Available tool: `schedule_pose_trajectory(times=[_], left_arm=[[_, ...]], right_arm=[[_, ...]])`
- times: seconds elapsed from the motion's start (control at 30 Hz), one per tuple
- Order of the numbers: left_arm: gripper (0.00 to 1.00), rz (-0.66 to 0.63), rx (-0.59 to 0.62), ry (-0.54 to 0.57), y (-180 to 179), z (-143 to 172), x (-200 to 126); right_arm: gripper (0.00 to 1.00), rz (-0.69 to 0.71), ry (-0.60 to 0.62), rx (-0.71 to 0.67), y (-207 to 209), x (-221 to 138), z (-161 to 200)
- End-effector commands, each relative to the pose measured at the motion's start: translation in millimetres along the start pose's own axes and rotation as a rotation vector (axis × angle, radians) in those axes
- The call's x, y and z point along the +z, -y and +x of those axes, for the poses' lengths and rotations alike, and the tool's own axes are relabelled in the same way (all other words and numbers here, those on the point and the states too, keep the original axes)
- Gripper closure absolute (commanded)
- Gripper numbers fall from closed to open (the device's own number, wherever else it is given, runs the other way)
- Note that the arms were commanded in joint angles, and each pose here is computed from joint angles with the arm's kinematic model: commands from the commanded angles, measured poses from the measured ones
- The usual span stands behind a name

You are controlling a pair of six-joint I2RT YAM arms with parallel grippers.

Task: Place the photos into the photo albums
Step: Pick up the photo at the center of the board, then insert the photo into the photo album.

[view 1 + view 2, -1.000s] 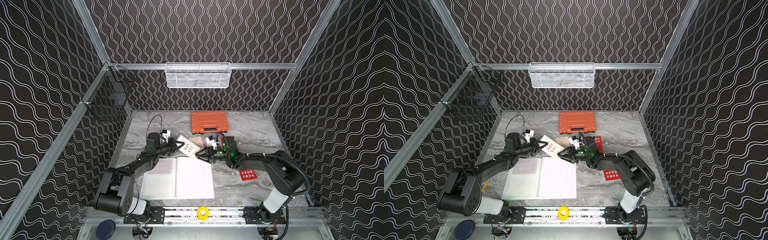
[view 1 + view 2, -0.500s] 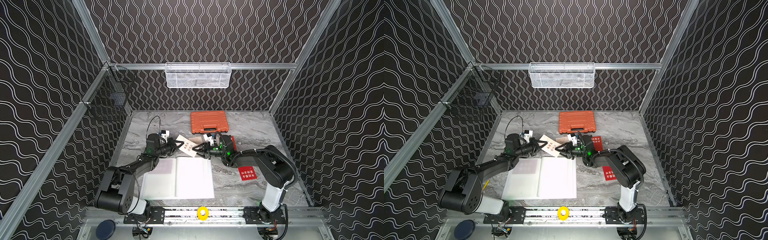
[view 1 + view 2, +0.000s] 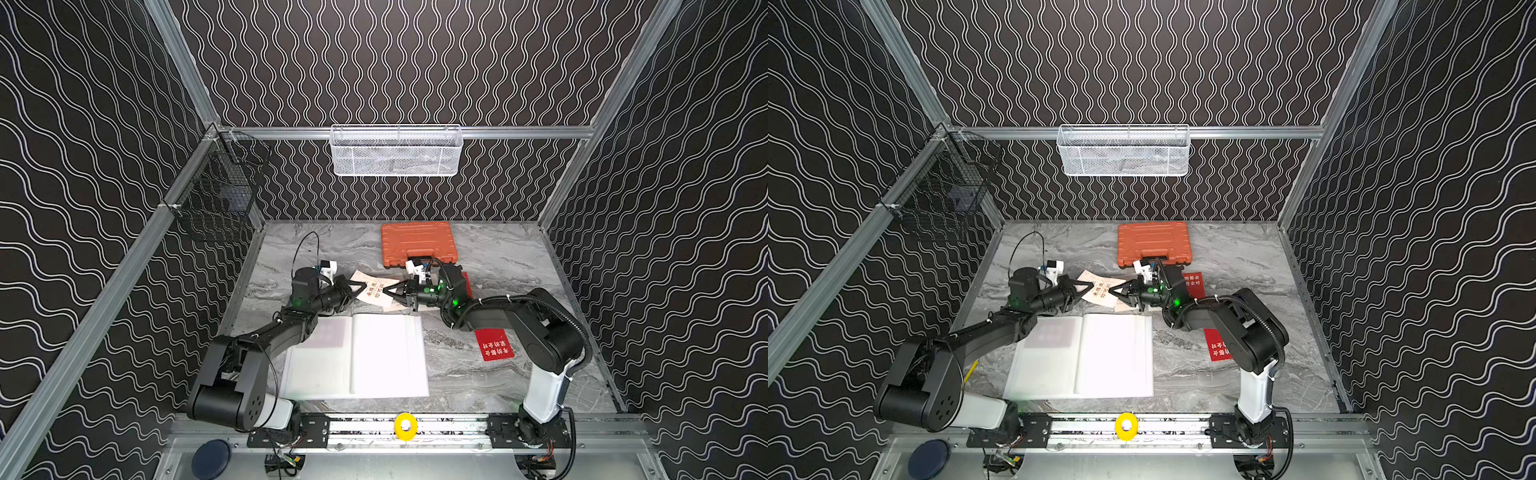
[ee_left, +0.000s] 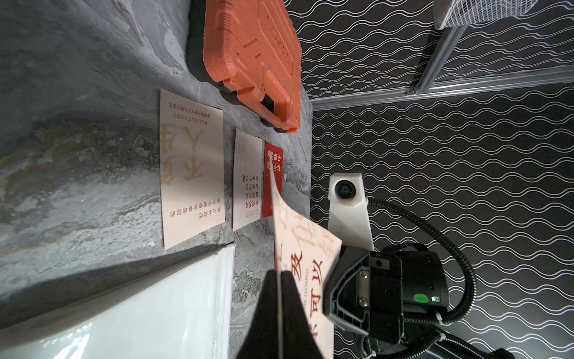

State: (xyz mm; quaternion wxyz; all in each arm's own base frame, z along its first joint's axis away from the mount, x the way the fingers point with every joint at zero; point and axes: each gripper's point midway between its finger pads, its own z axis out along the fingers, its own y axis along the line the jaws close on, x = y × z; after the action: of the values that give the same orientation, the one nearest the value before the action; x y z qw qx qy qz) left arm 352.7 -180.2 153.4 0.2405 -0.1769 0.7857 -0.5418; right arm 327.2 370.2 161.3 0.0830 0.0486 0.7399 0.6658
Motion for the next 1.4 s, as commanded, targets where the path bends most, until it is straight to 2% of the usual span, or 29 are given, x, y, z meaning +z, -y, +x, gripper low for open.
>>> schedule_pose_trajectory(times=[0.0, 0.17, 0.27, 0.47, 0.57, 0.77, 0.93, 1.37], left_arm=[[0.92, -0.019, 0.037, -0.010, 0.2, 1.0, -1.8], [0.57, -0.112, 0.071, 0.002, -7.7, -7.3, -16.8], [0.47, -0.218, 0.083, 0.022, -22.6, -16.8, -35.1], [0.47, -0.461, 0.049, 0.039, -68.0, -22.7, -73.2], [0.48, -0.523, 0.037, 0.038, -80.8, -19.2, -82.5], [0.49, -0.598, 0.040, 0.014, -92.5, -9.5, -93.0], [0.50, -0.656, 0.050, 0.011, -106.7, -1.0, -99.8], [0.50, -0.686, 0.087, -0.028, -123.2, 14.8, -83.5]], right_arm=[[1.00, 0.014, 0.012, -0.032, -1.0, 1.6, -3.3], [1.00, 0.084, 0.014, -0.038, 9.1, -3.3, -0.3], [1.00, 0.161, 0.028, -0.071, 14.7, -9.8, 1.4], [1.00, 0.300, 0.019, -0.105, 29.2, -20.3, 16.4], [1.00, 0.373, -0.005, -0.139, 34.6, -19.8, 28.4], [1.00, 0.545, -0.063, -0.234, 40.6, -20.0, 55.5], [1.00, 0.627, -0.088, -0.317, 28.5, -12.2, 63.7], [1.00, 0.716, -0.127, -0.334, 37.2, 10.0, 72.7]])
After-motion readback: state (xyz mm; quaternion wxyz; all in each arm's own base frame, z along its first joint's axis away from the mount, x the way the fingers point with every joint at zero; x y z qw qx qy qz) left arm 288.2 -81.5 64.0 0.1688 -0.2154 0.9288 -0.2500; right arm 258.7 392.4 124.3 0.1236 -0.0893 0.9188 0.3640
